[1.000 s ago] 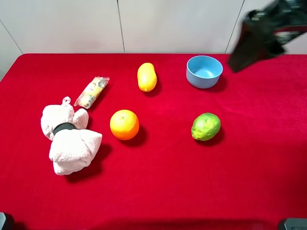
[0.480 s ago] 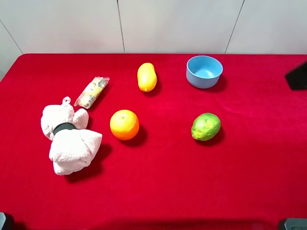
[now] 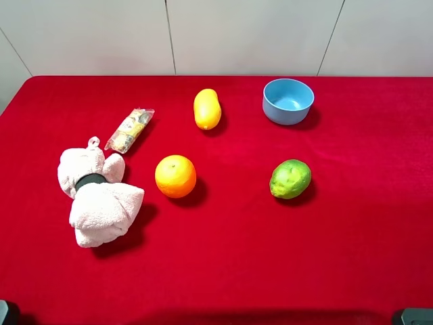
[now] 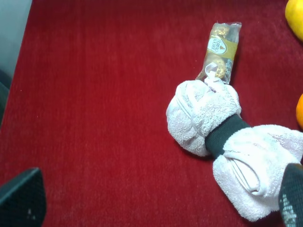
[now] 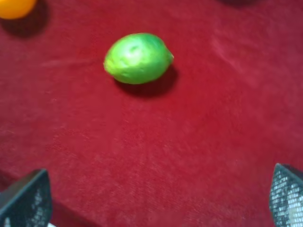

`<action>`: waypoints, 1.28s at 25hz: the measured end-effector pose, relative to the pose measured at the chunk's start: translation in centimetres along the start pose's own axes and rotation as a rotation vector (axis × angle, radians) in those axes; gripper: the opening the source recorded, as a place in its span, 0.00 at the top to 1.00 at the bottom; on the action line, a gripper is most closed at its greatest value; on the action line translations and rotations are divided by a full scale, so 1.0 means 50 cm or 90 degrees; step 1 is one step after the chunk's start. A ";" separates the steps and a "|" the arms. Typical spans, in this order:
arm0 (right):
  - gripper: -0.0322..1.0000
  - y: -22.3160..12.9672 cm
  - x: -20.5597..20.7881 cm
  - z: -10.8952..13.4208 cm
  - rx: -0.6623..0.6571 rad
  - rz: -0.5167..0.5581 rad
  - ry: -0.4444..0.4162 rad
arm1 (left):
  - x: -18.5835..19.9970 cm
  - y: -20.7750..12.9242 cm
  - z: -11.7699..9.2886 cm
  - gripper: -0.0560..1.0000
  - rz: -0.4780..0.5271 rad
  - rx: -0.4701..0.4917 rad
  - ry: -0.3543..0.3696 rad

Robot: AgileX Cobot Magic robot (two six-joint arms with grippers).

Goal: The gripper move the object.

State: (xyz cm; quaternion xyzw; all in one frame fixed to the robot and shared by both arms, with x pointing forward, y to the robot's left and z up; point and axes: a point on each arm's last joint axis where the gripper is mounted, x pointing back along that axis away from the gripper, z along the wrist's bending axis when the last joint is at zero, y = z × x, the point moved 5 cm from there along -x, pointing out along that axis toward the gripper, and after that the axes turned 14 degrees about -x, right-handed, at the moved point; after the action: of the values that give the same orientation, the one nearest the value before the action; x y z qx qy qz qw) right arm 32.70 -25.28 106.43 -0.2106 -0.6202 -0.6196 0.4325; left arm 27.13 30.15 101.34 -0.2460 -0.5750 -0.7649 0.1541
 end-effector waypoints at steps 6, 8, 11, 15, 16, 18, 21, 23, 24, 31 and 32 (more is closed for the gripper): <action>0.30 -0.028 0.003 -0.043 -0.101 -0.059 -0.068 | 0.000 0.000 0.000 0.02 0.000 0.000 0.000; 0.30 -0.035 0.009 -0.054 -0.130 -0.089 -0.089 | 0.000 0.000 0.000 0.02 0.000 0.000 0.000; 0.30 -0.046 0.019 -0.063 -0.159 -0.146 -0.110 | 0.000 0.000 0.000 0.02 0.000 0.000 0.000; 0.30 -0.065 0.028 -0.070 -0.183 -0.226 -0.132 | 0.000 0.000 0.000 0.02 0.000 0.000 0.000; 0.30 -0.072 0.030 -0.071 -0.187 -0.244 -0.135 | 0.000 0.000 0.000 0.02 0.000 0.000 0.000; 0.30 -0.088 0.032 -0.071 -0.193 -0.278 -0.143 | 0.000 0.000 0.000 0.02 0.000 0.000 0.000; 0.30 -0.111 0.032 -0.071 -0.198 -0.318 -0.151 | 0.000 0.000 0.000 0.02 0.000 0.000 0.000; 0.30 -0.123 0.029 -0.071 -0.199 -0.340 -0.151 | 0.000 0.000 0.000 0.02 0.000 0.000 0.000; 0.30 -0.125 0.029 -0.070 -0.198 -0.346 -0.150 | 0.000 0.000 0.000 0.02 0.000 0.000 0.000; 0.30 -0.123 0.029 -0.069 -0.197 -0.357 -0.145 | 0.000 0.000 0.000 0.02 0.000 0.000 0.000; 0.30 -0.123 0.029 -0.069 -0.197 -0.358 -0.145 | 0.000 0.000 0.000 0.02 0.000 0.000 0.000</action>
State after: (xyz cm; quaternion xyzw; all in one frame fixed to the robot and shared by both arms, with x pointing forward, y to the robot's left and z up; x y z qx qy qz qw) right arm 27.98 -29.84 103.52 -0.1625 -0.5970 -0.7738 0.1355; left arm 27.13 30.15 101.34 -0.2460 -0.5750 -0.7649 0.1541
